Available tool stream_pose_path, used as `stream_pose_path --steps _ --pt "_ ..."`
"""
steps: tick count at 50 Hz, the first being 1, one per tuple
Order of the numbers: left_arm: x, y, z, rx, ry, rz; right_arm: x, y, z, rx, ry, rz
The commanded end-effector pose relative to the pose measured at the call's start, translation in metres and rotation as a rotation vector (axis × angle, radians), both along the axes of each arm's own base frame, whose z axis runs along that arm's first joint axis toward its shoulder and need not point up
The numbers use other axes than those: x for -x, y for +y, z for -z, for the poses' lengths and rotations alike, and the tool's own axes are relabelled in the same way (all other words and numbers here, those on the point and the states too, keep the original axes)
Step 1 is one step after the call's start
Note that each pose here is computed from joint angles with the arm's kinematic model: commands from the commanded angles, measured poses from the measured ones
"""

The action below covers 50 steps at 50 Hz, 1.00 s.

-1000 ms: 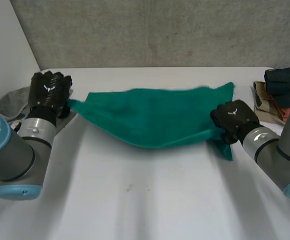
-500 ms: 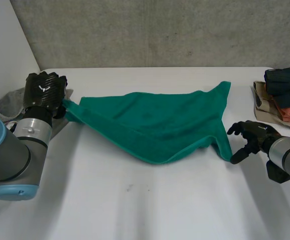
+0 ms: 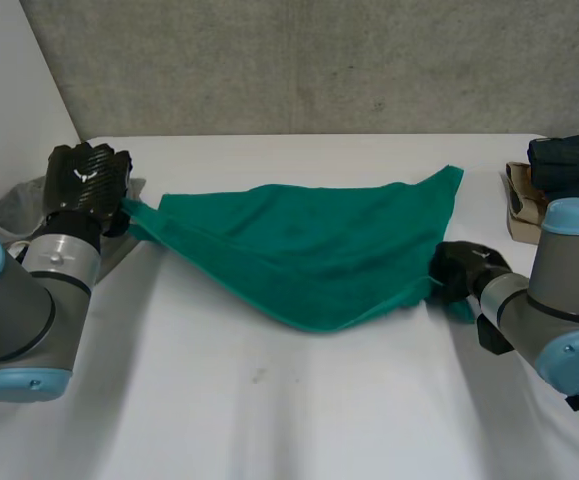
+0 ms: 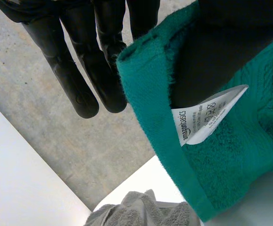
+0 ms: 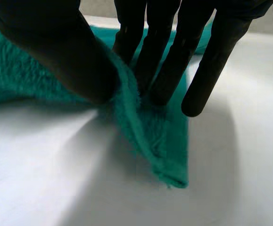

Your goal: Fold the laundry.

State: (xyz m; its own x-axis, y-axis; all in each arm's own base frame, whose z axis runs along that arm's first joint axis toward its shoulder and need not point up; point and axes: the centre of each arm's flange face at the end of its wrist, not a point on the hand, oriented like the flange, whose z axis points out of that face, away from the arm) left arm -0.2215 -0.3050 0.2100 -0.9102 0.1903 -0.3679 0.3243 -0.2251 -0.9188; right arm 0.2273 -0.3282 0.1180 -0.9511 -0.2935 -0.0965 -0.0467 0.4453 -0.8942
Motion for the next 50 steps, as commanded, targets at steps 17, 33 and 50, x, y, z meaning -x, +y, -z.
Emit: stream_pose_path --steps 17,33,50 --pt "-0.036 0.071 -0.119 -0.152 -0.206 -0.033 0.050 0.071 -0.224 0.519 0.693 -0.199" --pt "-0.002 -0.038 -0.024 -0.288 -0.421 -0.004 0.023 -0.020 -0.122 0.303 0.847 -0.283" --pt "0.016 -0.113 -0.167 0.634 0.067 -0.159 -0.012 -0.071 -0.261 1.312 0.448 0.214"
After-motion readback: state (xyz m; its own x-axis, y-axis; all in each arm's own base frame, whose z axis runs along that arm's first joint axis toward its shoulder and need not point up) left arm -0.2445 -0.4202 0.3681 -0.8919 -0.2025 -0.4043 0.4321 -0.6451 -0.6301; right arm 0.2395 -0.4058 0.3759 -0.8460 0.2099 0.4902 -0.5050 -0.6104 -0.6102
